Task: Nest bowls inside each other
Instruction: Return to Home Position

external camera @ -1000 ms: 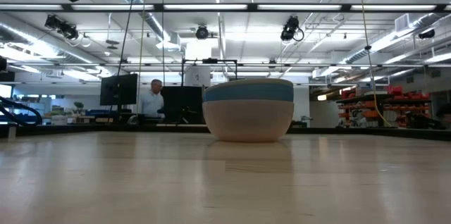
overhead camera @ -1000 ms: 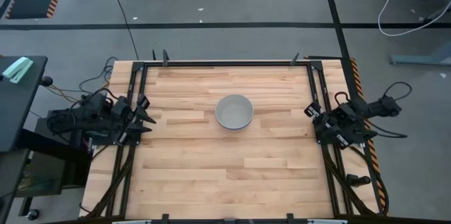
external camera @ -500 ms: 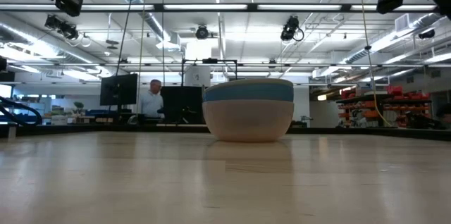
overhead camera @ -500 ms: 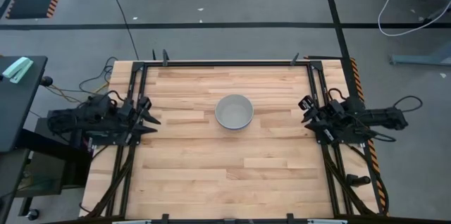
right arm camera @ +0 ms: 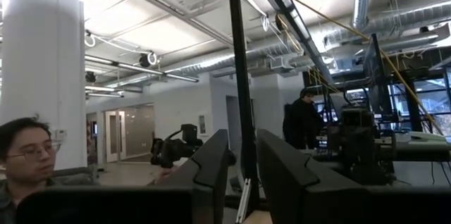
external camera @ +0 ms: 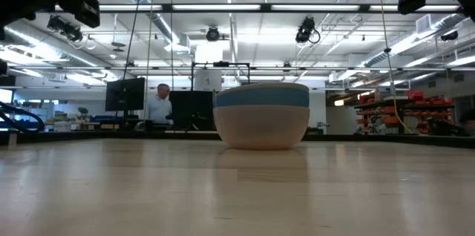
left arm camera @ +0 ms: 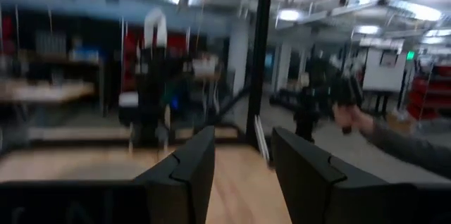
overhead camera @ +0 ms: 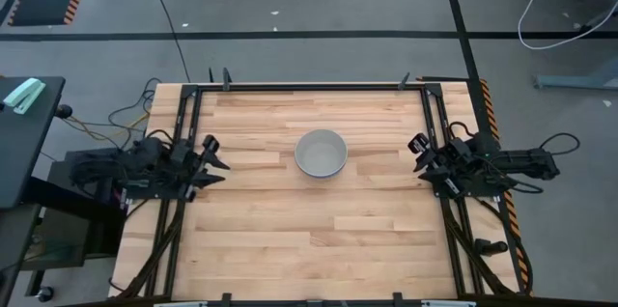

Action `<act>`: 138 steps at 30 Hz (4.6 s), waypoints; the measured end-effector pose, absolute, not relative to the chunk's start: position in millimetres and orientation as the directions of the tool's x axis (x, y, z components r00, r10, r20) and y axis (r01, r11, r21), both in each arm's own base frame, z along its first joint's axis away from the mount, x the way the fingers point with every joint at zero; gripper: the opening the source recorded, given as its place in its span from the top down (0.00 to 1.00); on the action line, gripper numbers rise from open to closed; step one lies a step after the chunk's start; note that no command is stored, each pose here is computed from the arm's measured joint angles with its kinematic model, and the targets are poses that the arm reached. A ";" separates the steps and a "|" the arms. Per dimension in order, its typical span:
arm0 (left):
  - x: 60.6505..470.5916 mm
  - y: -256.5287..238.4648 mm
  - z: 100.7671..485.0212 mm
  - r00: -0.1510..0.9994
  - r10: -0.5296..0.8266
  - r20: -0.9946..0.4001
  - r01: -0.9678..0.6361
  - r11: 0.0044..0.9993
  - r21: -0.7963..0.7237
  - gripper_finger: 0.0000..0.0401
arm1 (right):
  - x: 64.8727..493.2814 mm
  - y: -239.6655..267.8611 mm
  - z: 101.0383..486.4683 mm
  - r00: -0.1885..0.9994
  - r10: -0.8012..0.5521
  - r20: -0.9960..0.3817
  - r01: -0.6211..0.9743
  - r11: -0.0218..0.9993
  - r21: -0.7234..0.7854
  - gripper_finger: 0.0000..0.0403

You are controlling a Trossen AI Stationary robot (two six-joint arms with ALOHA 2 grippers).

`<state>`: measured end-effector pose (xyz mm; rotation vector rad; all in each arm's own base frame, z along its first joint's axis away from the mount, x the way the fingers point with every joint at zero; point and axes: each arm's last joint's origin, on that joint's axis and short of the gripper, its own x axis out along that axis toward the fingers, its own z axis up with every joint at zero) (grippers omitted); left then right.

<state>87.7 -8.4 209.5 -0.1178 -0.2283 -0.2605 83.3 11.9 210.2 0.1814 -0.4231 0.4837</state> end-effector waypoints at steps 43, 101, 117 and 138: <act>97.9 -2.6 168.9 0.988 -0.152 0.026 0.151 0.988 0.024 0.64 | 95.7 8.7 172.6 0.952 0.299 0.073 -0.295 0.954 -0.053 0.79; 97.7 -2.5 174.5 0.985 -0.149 0.089 0.148 0.989 0.027 0.63 | 96.3 6.7 172.1 0.971 0.231 0.067 -0.228 0.973 -0.044 0.79; 97.7 -2.5 174.5 0.985 -0.149 0.089 0.147 0.989 0.027 0.63 | 96.3 6.7 172.1 0.971 0.231 0.066 -0.228 0.973 -0.044 0.79; 97.7 -2.5 174.6 0.985 -0.149 0.089 0.148 0.989 0.027 0.63 | 96.3 6.7 172.1 0.971 0.231 0.066 -0.228 0.973 -0.044 0.79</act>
